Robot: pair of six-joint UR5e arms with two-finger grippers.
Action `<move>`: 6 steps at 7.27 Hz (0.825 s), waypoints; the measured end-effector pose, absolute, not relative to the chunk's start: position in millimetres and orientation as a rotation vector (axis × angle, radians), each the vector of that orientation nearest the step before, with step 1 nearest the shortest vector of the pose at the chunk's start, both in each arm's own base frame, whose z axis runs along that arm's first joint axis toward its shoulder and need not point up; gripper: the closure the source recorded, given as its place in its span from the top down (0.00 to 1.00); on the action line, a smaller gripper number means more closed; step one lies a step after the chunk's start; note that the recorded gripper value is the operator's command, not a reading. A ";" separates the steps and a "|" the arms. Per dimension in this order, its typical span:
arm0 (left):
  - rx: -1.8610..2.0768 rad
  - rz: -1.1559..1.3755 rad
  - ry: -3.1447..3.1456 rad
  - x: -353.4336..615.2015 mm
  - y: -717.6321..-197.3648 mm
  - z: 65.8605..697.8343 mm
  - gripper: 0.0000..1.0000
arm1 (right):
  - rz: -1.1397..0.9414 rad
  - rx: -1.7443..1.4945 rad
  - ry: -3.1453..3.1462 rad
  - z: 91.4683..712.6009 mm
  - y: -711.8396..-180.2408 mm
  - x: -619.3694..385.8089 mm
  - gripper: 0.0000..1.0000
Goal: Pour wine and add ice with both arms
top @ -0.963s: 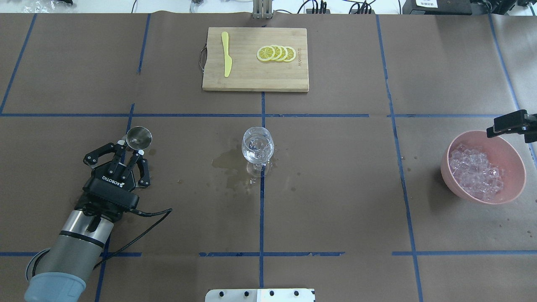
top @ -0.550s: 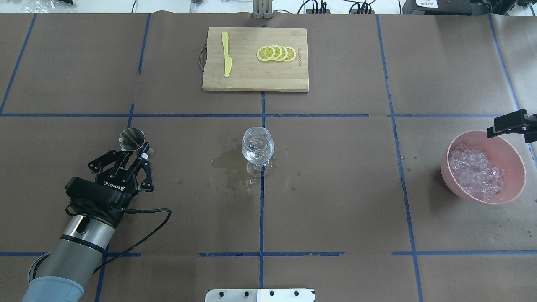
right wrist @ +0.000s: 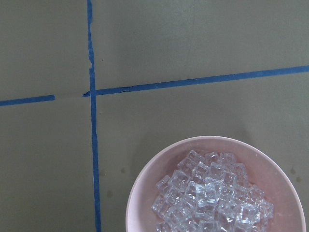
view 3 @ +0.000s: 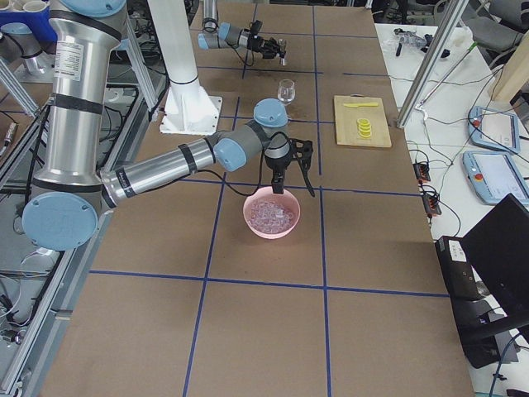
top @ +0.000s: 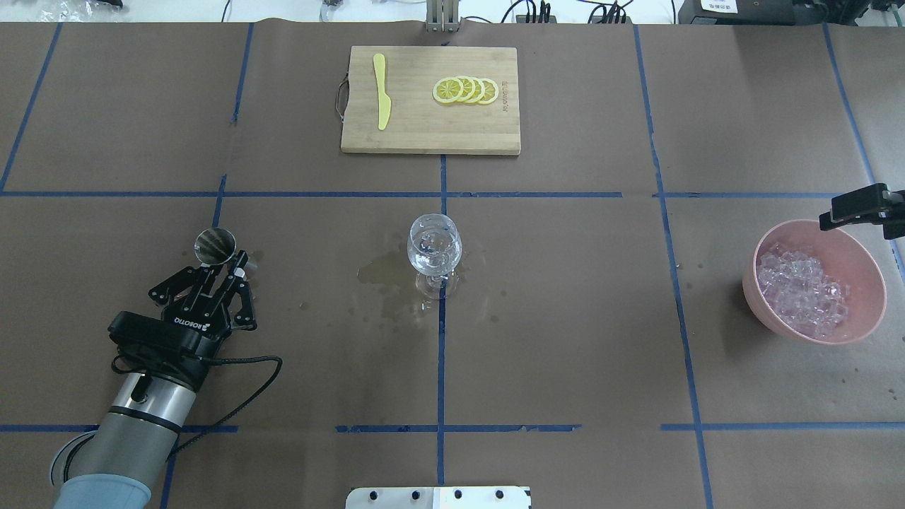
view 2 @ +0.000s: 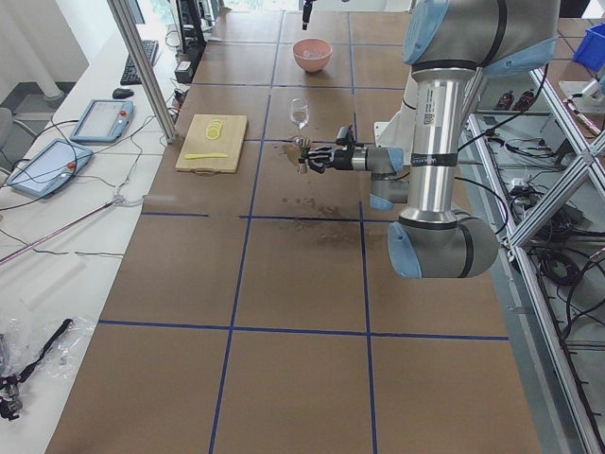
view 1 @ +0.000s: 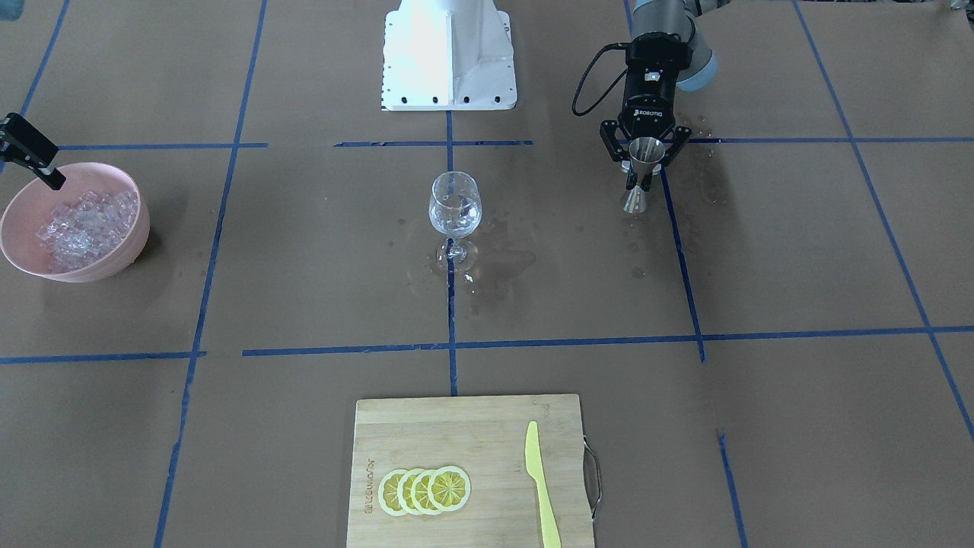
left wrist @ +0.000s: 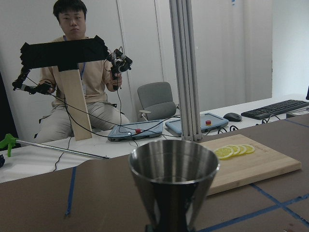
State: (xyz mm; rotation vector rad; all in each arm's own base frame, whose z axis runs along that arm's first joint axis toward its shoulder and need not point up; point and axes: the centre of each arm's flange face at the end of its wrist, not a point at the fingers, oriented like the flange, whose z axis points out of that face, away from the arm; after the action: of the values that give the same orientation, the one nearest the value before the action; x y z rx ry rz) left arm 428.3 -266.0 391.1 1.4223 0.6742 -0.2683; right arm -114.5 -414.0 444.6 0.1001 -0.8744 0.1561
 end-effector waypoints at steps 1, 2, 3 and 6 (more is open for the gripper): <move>1.426 -0.273 0.657 427.7 -266.6 396.0 0.00 | 0.156 0.101 -0.874 444.4 -414.0 -114.4 1.00; 1.428 -0.267 0.639 424.1 -266.7 403.4 0.00 | 0.156 0.101 -0.874 444.4 -414.0 -114.4 1.00; 1.428 -0.245 0.608 415.0 -266.6 418.8 0.00 | 0.157 0.101 -0.873 445.0 -413.8 -114.2 1.00; 1.423 -0.173 0.508 381.0 -266.4 466.8 0.00 | 0.162 0.105 -0.851 450.5 -413.0 -114.4 1.00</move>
State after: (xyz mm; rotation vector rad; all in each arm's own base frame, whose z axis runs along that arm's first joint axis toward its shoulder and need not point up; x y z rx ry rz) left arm 381.0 -266.4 466.8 1.4233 0.5081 -0.1731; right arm -114.4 -413.0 450.5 0.1047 -0.8507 0.1622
